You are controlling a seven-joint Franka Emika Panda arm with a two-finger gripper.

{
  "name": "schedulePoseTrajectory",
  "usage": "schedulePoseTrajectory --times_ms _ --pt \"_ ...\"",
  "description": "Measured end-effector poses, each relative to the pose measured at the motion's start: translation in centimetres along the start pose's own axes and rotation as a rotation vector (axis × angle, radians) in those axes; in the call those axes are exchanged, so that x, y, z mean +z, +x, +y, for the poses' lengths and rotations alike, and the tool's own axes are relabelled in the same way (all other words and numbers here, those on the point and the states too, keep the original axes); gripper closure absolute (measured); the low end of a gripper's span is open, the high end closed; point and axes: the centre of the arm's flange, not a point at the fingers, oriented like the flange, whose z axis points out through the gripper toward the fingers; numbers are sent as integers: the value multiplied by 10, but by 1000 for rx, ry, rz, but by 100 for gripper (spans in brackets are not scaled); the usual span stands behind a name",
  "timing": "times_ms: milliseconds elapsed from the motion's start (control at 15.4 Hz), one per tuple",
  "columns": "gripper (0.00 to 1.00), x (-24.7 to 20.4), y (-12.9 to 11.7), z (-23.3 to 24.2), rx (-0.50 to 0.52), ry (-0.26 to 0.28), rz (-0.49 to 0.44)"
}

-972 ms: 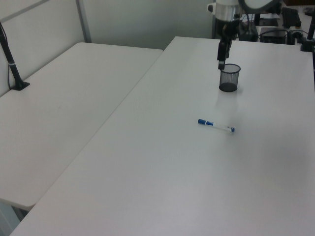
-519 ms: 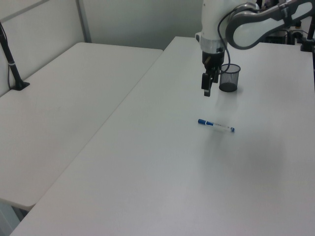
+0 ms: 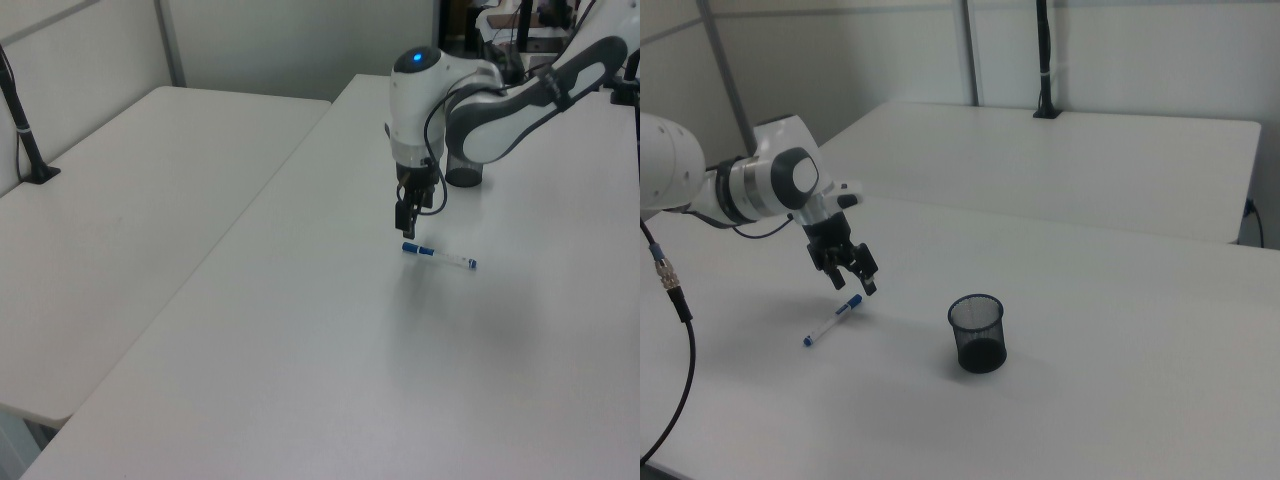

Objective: Insert the marker
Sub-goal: 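Move the open gripper over the blue-capped marker and lower it, then close the gripper on the marker's middle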

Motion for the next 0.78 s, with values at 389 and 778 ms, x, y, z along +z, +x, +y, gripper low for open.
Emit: schedulePoseTrajectory --times_ms 389,778 --pt "20 30 1 -15 12 9 -11" --pt "82 31 1 -15 27 9 -11"
